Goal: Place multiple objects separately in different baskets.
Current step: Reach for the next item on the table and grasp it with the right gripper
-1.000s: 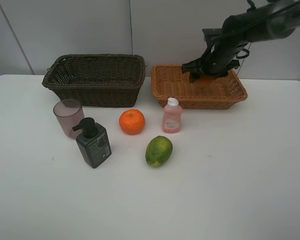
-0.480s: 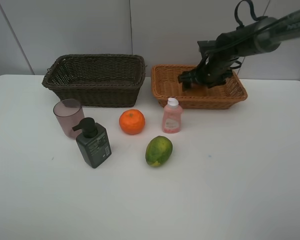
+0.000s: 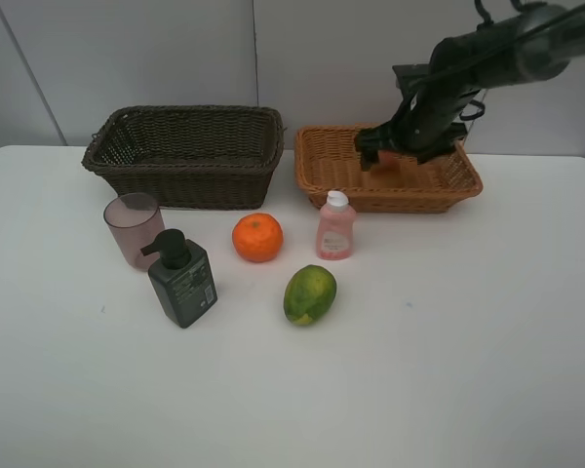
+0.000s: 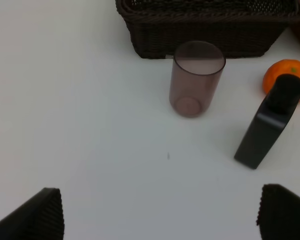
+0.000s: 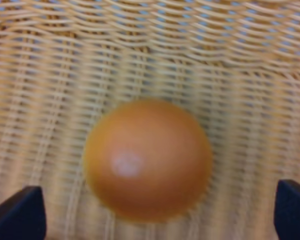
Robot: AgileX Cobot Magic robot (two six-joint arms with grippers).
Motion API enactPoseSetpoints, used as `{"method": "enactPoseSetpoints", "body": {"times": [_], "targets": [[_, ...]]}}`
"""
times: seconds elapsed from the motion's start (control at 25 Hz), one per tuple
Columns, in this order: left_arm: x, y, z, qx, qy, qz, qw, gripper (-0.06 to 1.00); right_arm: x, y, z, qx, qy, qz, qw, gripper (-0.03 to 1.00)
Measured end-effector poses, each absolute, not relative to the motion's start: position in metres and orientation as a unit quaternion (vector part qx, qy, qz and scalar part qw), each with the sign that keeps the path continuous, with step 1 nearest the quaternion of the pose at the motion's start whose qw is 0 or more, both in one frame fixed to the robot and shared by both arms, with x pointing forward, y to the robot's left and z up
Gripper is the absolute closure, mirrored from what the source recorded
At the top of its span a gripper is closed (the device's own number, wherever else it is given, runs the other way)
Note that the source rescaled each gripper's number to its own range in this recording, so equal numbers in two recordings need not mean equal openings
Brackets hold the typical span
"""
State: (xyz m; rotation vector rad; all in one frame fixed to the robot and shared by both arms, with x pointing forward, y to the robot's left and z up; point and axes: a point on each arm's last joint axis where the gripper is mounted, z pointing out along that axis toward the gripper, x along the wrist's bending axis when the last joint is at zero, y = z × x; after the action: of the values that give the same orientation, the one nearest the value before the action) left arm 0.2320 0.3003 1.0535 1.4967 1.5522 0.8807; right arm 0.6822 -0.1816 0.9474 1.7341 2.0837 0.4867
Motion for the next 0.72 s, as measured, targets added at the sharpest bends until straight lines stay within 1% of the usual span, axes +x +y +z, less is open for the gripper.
{"method": "enactPoseSetpoints", "body": {"times": [0.16, 0.32, 0.4, 0.72], "targets": [[0.232, 0.300, 1.054, 0.590, 0.612, 0.347, 0.395, -0.06, 0.665, -0.173, 0.976, 0.638, 0.733, 0.163, 0.170, -0.03], [0.232, 0.300, 1.054, 0.590, 0.612, 0.347, 0.395, -0.06, 0.646, -0.161, 0.995, 0.656, 0.723, 0.155, 0.150, -0.03], [0.232, 0.300, 1.054, 0.590, 0.612, 0.348, 0.395, -0.06, 0.633, -0.154, 0.999, 0.668, 0.713, 0.158, 0.140, -0.03], [0.232, 0.300, 1.054, 0.590, 0.612, 0.348, 0.396, -0.06, 0.566, -0.127, 0.996, 0.699, 0.692, 0.149, 0.101, -0.03]]}}
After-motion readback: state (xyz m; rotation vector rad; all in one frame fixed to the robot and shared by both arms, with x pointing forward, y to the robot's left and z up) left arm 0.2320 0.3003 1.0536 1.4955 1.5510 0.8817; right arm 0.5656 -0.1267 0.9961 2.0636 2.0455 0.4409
